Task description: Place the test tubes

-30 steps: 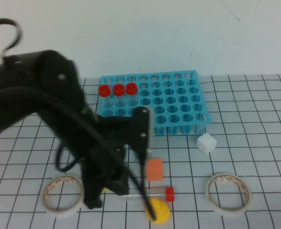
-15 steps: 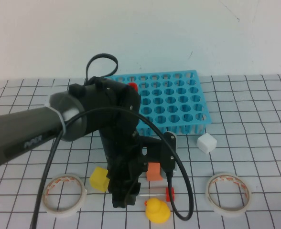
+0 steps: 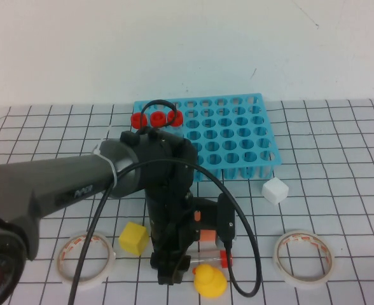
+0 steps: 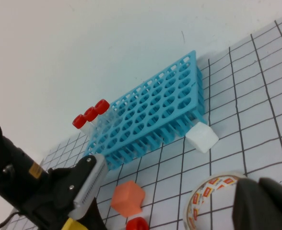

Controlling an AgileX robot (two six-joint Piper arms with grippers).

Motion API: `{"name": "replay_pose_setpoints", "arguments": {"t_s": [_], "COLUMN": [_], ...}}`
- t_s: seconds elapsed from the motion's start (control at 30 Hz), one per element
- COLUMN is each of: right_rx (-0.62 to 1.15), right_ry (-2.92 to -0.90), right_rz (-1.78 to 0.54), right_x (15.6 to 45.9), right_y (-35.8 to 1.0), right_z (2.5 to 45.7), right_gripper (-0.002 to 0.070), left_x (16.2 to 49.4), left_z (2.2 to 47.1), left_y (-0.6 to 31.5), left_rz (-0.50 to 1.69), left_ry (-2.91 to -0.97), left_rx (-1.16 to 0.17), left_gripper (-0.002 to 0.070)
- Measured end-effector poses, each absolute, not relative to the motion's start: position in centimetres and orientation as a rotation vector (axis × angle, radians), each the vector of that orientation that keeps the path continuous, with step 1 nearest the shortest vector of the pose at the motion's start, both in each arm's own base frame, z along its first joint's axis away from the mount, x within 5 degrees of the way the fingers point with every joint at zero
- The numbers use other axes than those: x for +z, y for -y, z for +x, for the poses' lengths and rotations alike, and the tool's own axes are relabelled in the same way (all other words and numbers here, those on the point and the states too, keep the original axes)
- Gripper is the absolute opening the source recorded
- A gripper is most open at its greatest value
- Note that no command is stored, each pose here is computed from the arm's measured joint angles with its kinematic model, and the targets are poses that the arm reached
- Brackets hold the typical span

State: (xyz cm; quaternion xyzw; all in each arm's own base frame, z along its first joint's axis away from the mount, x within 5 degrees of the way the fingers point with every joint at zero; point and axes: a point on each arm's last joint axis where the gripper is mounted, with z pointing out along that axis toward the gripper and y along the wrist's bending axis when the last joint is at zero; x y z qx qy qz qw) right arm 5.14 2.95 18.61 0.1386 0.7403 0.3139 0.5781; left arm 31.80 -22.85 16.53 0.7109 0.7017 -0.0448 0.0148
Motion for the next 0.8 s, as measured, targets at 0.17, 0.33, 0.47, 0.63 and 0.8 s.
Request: {"name": "replay_pose_setpoints", "arguments": {"t_s": [0.17, 0.33, 0.47, 0.63, 0.8], "right_rx": [0.733, 0.751, 0.787, 0.775, 0.675], "right_ry": [-1.732, -1.722, -1.715, -1.699, -1.586], "right_rz": [0.322, 0.337, 0.348, 0.176, 0.079], "right_x": [18.6, 18.7, 18.8, 19.5, 22.8], "right_y": [-2.9, -3.0, -3.1, -3.8, -3.5], "right_z": [5.1, 5.1, 5.1, 4.8, 5.0], "right_gripper": [-0.0001, -0.0001, -0.0001, -0.0001, -0.0001], "left_x": [16.5, 16.4, 17.2, 22.0, 25.9], "left_z": [32.0, 31.6, 30.9, 29.7, 27.4], "left_y": [22.7, 22.1, 21.7, 21.9, 20.9], "left_rz": [2.116, 2.060, 2.068, 1.885, 1.605], "left_ry": [-2.286, -2.450, -2.522, -2.457, -2.345], "left_rx": [-0.096, -0.073, -0.091, -0.252, -0.429], "left_gripper": [0.0265, 0.0212, 0.0212, 0.0212, 0.0212]}}
